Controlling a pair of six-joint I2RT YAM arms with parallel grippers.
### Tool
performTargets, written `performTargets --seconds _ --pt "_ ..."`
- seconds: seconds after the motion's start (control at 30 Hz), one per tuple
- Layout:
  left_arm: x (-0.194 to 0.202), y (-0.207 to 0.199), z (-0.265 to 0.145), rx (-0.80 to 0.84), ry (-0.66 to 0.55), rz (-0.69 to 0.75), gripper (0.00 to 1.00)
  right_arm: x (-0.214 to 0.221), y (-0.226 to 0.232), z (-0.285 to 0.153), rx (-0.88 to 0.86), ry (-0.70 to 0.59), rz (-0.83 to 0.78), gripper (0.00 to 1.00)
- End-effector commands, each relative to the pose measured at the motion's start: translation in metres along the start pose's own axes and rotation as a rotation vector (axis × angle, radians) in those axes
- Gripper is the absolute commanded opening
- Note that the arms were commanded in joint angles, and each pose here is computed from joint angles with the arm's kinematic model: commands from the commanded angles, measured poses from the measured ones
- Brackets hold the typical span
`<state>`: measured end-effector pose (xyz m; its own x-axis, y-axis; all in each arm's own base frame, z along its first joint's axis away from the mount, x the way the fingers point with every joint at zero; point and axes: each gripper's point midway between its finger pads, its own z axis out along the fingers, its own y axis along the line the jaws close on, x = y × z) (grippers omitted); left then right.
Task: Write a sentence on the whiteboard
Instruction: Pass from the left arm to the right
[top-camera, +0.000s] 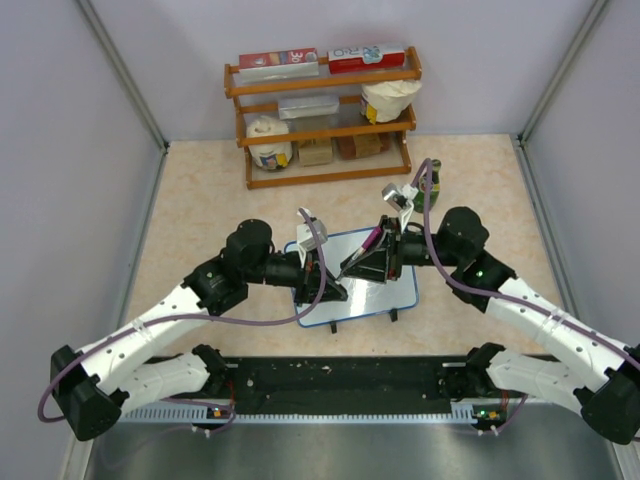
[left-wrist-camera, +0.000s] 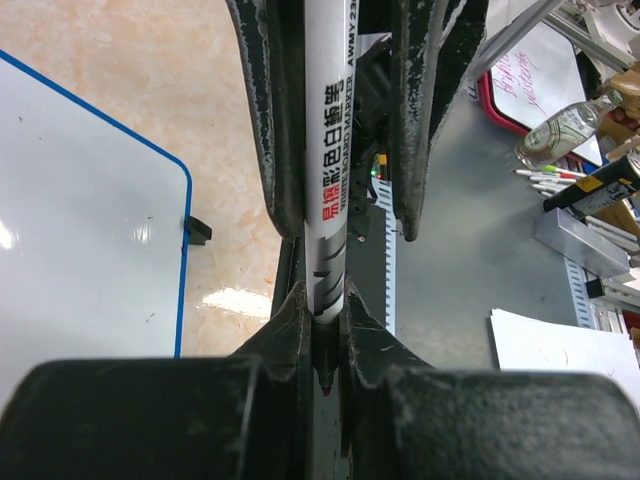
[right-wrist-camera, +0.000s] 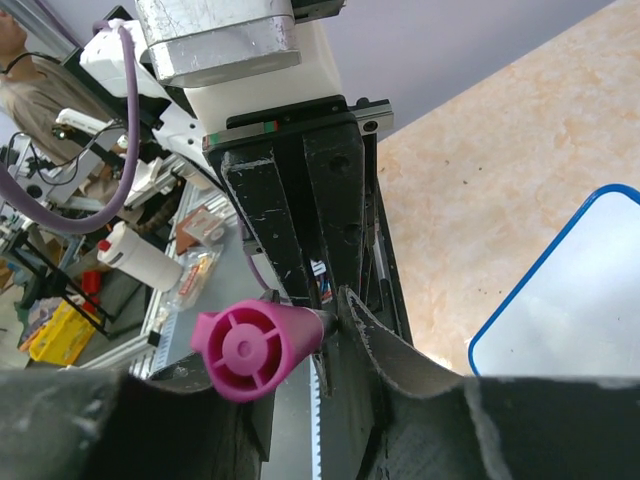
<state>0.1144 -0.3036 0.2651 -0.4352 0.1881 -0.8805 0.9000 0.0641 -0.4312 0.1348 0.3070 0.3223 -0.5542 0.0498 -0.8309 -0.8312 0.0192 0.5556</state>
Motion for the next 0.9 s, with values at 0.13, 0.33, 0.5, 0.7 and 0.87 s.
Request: performTargets --seconds 0.13,0.33,0.5,0.7,0.87 --pt "-0.021 -0.006 0.001 0.024 -0.04 0.07 0.0 -0.007 0.01 0.002 -0.056 0.0 -0.043 0.15" --pt "-0.021 -0.001 -0.002 -0.016 -0.034 0.085 0.0 -0.005 0.006 0.0 -0.028 0.002 -0.052 0.0" --pt "-0.023 0.009 -0.01 -0.106 -0.046 0.102 0.36 -0.006 -0.001 -0.004 0.029 -0.012 -0.067 0.0" --pt "-0.02 0.036 -0.025 -0.308 -0.102 0.059 0.76 -0.006 -0.025 -0.013 0.191 -0.051 -0.068 0.0" --pt "-0.007 0.079 -0.053 -0.553 -0.135 -0.036 0.8 0.002 -0.055 -0.027 0.376 -0.059 -0.043 0.0"
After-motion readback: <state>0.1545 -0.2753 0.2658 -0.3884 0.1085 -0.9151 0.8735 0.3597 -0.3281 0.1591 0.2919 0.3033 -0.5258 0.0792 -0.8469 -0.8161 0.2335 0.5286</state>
